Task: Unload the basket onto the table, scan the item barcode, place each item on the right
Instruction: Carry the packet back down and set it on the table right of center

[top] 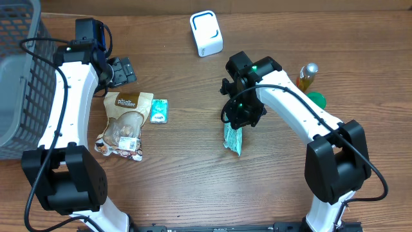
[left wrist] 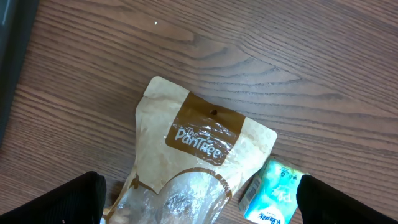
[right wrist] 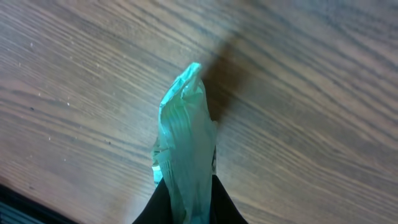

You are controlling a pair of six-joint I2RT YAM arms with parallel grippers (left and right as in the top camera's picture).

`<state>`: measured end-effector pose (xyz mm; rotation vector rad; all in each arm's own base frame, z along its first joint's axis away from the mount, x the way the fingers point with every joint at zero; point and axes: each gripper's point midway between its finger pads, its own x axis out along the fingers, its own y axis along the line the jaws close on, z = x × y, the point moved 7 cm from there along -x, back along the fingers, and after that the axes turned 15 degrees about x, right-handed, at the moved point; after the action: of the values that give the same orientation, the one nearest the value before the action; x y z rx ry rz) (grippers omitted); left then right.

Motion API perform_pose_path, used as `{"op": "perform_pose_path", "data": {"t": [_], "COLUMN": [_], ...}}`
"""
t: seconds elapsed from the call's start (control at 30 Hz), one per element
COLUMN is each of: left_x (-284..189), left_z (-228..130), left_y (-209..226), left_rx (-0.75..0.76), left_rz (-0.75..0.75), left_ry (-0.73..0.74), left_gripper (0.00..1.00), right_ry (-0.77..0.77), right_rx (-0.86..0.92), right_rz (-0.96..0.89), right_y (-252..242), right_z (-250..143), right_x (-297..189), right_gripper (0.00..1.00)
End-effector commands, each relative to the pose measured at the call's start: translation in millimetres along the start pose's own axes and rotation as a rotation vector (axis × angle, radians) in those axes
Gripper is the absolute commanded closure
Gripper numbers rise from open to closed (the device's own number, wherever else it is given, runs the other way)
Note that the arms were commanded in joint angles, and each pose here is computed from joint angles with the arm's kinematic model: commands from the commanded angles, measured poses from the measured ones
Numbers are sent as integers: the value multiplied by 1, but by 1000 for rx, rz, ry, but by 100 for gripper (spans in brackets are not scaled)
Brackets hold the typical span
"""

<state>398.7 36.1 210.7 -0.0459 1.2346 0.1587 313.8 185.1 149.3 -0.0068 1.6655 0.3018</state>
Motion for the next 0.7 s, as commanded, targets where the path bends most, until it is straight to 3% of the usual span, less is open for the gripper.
{"op": "perform_pose_path", "data": {"t": [0.0, 0.23, 0.4, 0.47, 0.53, 0.6, 0.67], "left_x": [-6, -6, -6, -6, -6, -6, -6], "left_z": [2, 2, 2, 2, 2, 2, 2], "left_y": [-1, -1, -1, -1, -1, -1, -1], "left_rx": [5, 4, 5, 5, 4, 5, 5], "left_rz": [10, 10, 10, 10, 10, 10, 10], "left_ry": [-19, -19, -19, -19, -19, -19, -19], "left_gripper": [0, 0, 1, 0, 0, 0, 0], "right_ry": [-18, -63, -99, -120, -147, -223, -286], "right_rx": [1, -2, -2, 0, 15, 133, 242], "right_rz": [-4, -81, -108, -120, -132, -173, -161], "right_y": [-1, -8, -11, -13, -13, -18, -17], "right_z": [2, 8, 14, 17, 21, 31, 40], "right_x": [-1, -2, -2, -3, -3, -6, -8], "right_gripper": [92, 91, 83, 55, 36, 21, 14]}}
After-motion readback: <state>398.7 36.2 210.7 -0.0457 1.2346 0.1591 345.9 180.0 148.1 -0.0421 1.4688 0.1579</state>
